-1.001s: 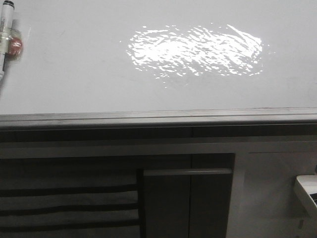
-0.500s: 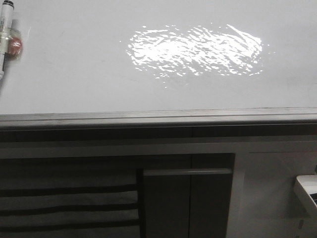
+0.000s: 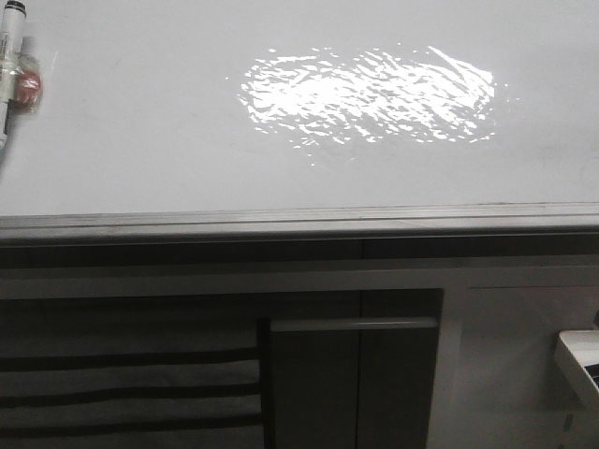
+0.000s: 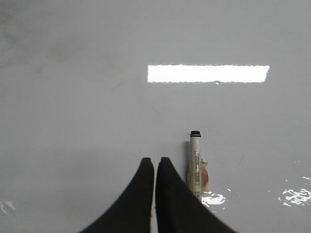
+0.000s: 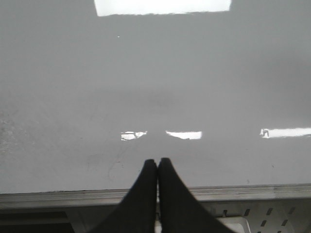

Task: Write number 9 on whiteboard

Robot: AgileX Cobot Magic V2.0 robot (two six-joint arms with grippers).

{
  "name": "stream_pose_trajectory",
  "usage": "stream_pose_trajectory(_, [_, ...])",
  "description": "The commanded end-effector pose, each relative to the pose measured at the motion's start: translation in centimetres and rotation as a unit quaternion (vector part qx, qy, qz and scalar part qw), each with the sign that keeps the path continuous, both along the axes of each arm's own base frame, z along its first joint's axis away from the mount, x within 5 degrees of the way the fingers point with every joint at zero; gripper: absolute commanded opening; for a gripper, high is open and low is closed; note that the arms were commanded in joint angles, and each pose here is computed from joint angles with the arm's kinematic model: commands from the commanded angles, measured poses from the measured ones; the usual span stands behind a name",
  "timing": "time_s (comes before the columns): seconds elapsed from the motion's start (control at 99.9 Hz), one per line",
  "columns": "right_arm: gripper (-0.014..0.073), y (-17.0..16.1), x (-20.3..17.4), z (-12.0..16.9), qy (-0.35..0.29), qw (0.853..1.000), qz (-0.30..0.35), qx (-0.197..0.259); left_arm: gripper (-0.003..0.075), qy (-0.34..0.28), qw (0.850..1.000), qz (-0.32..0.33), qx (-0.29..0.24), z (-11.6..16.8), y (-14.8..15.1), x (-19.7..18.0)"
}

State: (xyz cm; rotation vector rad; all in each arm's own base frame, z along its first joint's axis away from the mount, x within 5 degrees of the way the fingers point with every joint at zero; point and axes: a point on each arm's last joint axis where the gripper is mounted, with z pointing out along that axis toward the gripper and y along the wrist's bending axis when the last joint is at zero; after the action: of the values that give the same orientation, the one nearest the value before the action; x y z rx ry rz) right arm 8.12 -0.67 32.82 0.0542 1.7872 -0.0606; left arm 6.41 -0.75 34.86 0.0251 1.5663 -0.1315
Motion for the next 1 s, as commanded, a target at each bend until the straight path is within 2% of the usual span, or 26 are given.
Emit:
stream_pose_trajectory(0.0, [-0.0045, 0.1, 0.2, 2.0, -0.059, 0.998, 0.010, -0.015, -0.0016, -0.042, 0.999, 0.008, 0.000, 1.5, 0.1, 0.1])
stream_pose_trajectory(0.05, [0.0015, 0.1, 0.2, 2.0, -0.060, 0.998, 0.010, -0.021, 0.0012, -0.041, 0.999, 0.013, 0.018, 1.5, 0.2, 0.1])
stream_pose_trajectory(0.1, [0.0109, 0.1, 0.2, 2.0, -0.061, 0.998, 0.008, -0.030, 0.0080, -0.040, 0.998, 0.019, 0.038, 1.4, 0.3, 0.1])
stream_pose_trajectory(0.11, [0.0140, 0.0, 0.2, 2.0, -0.060, 0.998, 0.007, -0.033, 0.0122, -0.039, 0.998, 0.020, 0.043, 1.4, 0.3, 0.1])
stream_pose_trajectory(0.12, [0.0155, 0.0, 0.2, 2.0, -0.060, 0.998, 0.007, -0.034, 0.0122, -0.039, 0.998, 0.020, 0.043, 1.4, 0.3, 0.1])
stream_pose_trajectory(0.18, [0.0289, 0.0, 0.2, 2.0, -0.058, 0.998, 0.006, -0.038, 0.0257, -0.040, 0.998, 0.023, 0.051, 1.4, 0.4, 0.1])
stream_pose_trajectory(0.23, [0.0406, 0.0, 0.2, 2.0, -0.058, 0.998, 0.006, -0.037, 0.0402, -0.040, 0.998, 0.023, 0.051, 1.4, 0.4, 0.1])
stream_pose_trajectory(0.29, [0.0484, 0.0, 0.2, 2.0, -0.058, 0.998, 0.006, -0.037, 0.0528, -0.040, 0.998, 0.022, 0.049, 1.4, 0.4, 0.1])
stream_pose_trajectory(0.35, [0.0517, 0.0, 0.2, 2.0, -0.058, 0.998, 0.006, -0.037, 0.0575, -0.041, 0.998, 0.022, 0.048, 1.4, 0.4, 0.1])
stream_pose_trajectory(0.63, [0.0511, 0.0, 0.2, 2.0, -0.058, 0.998, 0.006, -0.037, 0.0539, -0.041, 0.998, 0.022, 0.048, 1.4, 0.4, 0.1])
stream_pose_trajectory(0.83, [0.0511, 0.0, 0.2, 2.1, -0.064, 0.997, 0.008, -0.035, 0.0484, -0.047, 0.999, 0.014, 0.017, 1.6, 0.2, 0.1])
stream_pose_trajectory(0.991, [0.0511, 0.0, 0.2, 2.1, -0.064, 0.997, 0.008, -0.035, 0.0447, -0.014, 1.000, -0.007, 0.022, 1.1, -0.2, 1.2])
